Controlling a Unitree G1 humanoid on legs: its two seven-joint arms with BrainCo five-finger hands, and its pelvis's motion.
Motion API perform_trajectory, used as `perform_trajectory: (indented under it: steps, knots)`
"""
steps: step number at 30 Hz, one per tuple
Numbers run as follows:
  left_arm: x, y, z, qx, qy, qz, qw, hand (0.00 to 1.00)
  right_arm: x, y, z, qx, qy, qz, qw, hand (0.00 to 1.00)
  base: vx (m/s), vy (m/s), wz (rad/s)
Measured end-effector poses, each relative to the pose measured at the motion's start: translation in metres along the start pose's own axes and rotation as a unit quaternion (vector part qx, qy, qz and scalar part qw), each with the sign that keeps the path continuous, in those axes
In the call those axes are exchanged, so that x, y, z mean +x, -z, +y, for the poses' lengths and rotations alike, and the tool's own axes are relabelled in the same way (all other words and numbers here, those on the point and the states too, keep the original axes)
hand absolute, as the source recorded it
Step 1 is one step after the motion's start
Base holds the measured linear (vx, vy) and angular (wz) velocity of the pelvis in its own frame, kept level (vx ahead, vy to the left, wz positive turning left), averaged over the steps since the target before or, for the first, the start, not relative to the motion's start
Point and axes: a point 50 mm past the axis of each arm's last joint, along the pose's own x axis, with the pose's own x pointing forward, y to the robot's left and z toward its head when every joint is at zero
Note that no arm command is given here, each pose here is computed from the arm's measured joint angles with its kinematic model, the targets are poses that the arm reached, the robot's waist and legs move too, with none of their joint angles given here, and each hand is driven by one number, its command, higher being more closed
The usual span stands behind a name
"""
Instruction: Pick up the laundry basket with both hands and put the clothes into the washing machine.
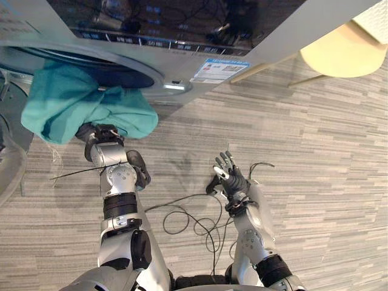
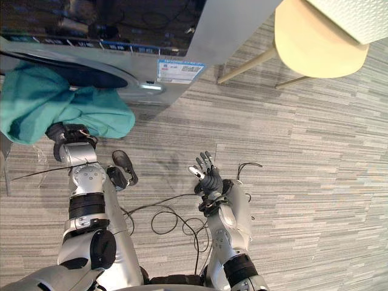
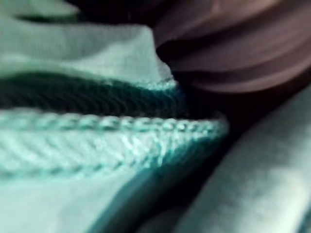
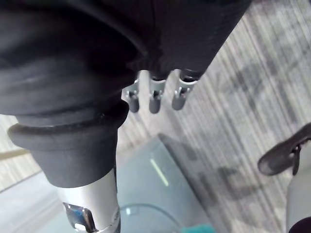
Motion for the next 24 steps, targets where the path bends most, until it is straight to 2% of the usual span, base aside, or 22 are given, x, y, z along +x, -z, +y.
perform_trajectory:
  steps: [4, 7, 9, 12, 16, 18, 20, 22, 23, 24]
  knots:
    - [-0.004, -0.008, -0.021, -0.008, 0.053, -0.013, 0.998, 1.0, -0.002, -0.013, -0.005, 0.041, 0.0, -0.032, 0.999, 0.0, -0.05, -0.002, -0.02]
    - [0.0, -0.016, -0.052, -0.013, 0.108, -0.026, 0.994, 1.0, -0.008, -0.017, -0.01, 0.069, 0.005, -0.046, 0.997, 0.0, -0.04, -0.016, -0.03]
    - [0.008, -0.041, -0.087, -0.02, 0.163, -0.069, 0.984, 1.0, -0.012, -0.017, -0.011, 0.084, 0.001, -0.049, 0.995, 0.0, -0.03, -0.023, -0.08]
    - [0.012, -0.1, -0.146, -0.037, 0.249, -0.163, 0.954, 1.0, -0.019, -0.014, -0.017, 0.097, 0.009, -0.048, 0.994, 0.0, -0.01, -0.047, -0.11]
    - [0.002, -0.111, -0.195, -0.094, 0.313, -0.139, 0.935, 1.0, -0.021, -0.017, -0.022, 0.095, 0.014, -0.05, 0.994, 0.0, 0.01, -0.052, 0.01]
    - [0.004, -0.111, -0.21, -0.083, 0.33, -0.132, 0.931, 1.0, -0.021, -0.019, -0.025, 0.091, 0.016, -0.048, 0.995, 0.0, 0.01, -0.062, 0.06]
    - [-0.004, -0.112, -0.238, -0.056, 0.389, -0.131, 0.91, 1.0, -0.02, -0.021, -0.029, 0.083, 0.017, -0.039, 0.996, 0.0, 0.01, -0.062, 0.2]
    - [-0.007, -0.11, -0.253, -0.021, 0.412, -0.131, 0.902, 1.0, -0.021, -0.025, -0.033, 0.077, 0.021, -0.044, 0.996, 0.0, -0.03, -0.065, 0.09]
    - [-0.008, -0.113, -0.262, 0.007, 0.422, -0.142, 0.895, 0.0, -0.021, -0.028, -0.034, 0.075, 0.016, -0.048, 0.996, 0.0, -0.08, -0.07, 0.0]
    - [-0.007, -0.115, -0.266, 0.019, 0.425, -0.148, 0.893, 0.0, -0.021, -0.03, -0.034, 0.074, 0.015, -0.051, 0.996, 0.0, -0.12, -0.067, -0.05]
